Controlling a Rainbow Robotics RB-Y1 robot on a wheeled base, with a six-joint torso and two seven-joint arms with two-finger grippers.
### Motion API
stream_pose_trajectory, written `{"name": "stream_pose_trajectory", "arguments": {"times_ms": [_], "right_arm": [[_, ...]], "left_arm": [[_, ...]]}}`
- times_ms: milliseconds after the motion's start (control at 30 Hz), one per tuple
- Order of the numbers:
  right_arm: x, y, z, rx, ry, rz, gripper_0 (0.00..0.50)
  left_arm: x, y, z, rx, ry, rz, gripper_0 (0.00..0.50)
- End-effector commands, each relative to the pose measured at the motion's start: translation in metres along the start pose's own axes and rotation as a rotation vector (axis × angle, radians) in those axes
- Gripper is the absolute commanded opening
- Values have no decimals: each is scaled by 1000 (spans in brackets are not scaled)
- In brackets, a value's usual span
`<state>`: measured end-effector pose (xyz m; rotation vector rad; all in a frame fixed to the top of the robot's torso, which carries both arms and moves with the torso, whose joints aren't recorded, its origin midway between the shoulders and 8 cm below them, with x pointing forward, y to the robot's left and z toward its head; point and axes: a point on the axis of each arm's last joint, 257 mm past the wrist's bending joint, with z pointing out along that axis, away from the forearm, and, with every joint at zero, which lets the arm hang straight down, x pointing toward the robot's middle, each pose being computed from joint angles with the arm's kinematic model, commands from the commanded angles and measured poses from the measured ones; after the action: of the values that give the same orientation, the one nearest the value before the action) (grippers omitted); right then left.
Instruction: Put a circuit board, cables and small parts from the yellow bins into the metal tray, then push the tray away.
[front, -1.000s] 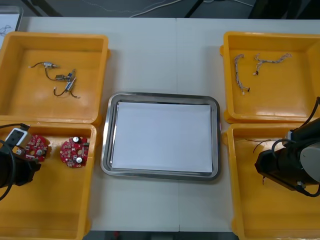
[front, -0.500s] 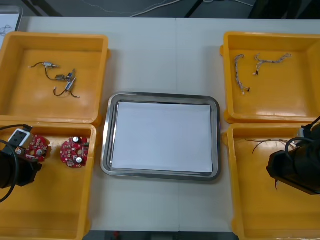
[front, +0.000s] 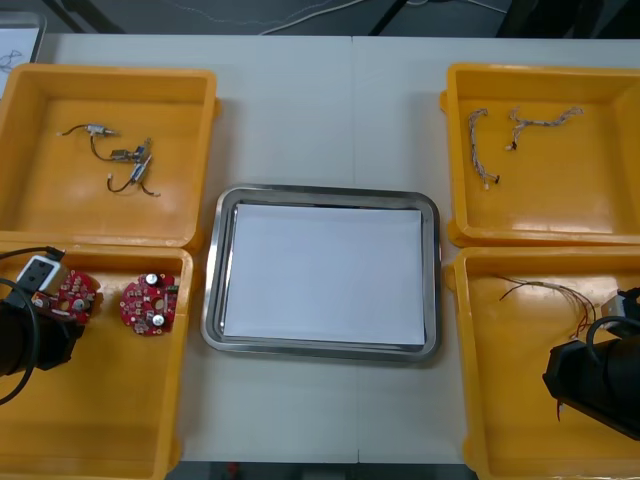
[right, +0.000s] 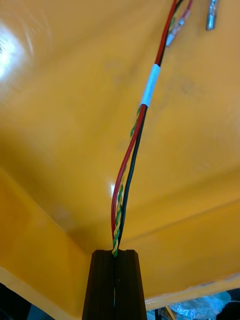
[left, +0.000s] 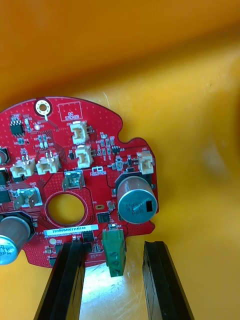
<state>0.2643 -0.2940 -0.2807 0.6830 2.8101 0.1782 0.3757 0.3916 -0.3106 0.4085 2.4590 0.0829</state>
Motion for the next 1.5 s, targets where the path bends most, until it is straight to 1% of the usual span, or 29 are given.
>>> {"name": "stream_pose_trajectory", "arguments": {"times_ms": [33,67,100,133,333,367,433,467,500,533,567,600,733,800,933,1000,1033,1100,1233,1300,1333,1367,1467,1500], "right_arm": [[13,-5,0,-20,1,8,0],[14,-7,1,-21,3,13,0],[15,-7,2,-25,2,17,0],[15,-8,3,-23,1,19,0],[17,-10,5,-21,5,25,0],[17,-11,5,-18,4,25,10],[16,-11,5,-18,2,25,83],[15,-11,4,-16,1,24,200],[15,-12,4,-15,0,26,336],[15,-12,4,-15,0,26,401],[15,-11,4,-17,0,28,479],[14,-10,4,-20,-1,26,500],[10,-8,2,-20,-7,18,500],[2,-7,-3,-17,-24,14,500],[-15,-4,-11,-10,-48,20,500],[-26,-4,-14,-1,-52,33,500],[-30,-3,-14,-1,-55,40,500],[-43,-2,-13,0,-54,62,500],[-61,2,-11,-8,-54,95,500],[-69,4,-11,-14,-54,119,500],[-70,4,-10,-14,-52,126,500],[-73,5,-10,-18,-50,139,500],[-78,8,-9,-27,-47,206,500],[-79,9,-10,-31,-48,231,500]], "left_arm": [[-19,-7,3,7,-45,-88,249],[-20,-8,3,7,-46,-88,169],[-20,-8,3,7,-47,-92,55],[-20,-9,3,9,-48,-94,3],[-19,-8,3,6,-47,-99,0],[-20,-7,3,4,-48,-99,0],[-20,-3,2,-4,-51,-100,0],[-21,0,1,-12,-52,-99,0],[-22,5,-1,-22,-54,-95,0],[-21,5,-1,-24,-51,-94,0],[-21,9,-3,-32,-47,-93,0],[-20,12,-4,-38,-43,-91,0],[-21,22,-8,-64,-39,-68,0],[-21,28,-10,-76,-38,-61,0],[-20,32,-14,-85,-28,-52,0],[-16,34,-24,-82,1,-58,0],[-14,35,-27,-83,9,-58,0],[-11,37,-42,-90,36,-56,0],[-7,37,-62,-99,65,-58,0],[-4,37,-73,-98,87,-67,0],[-5,37,-75,-98,87,-70,0],[-4,37,-80,-98,98,-73,0],[-7,36,-93,-99,112,-87,0],[-8,35,-99,-94,119,-105,0]]}}
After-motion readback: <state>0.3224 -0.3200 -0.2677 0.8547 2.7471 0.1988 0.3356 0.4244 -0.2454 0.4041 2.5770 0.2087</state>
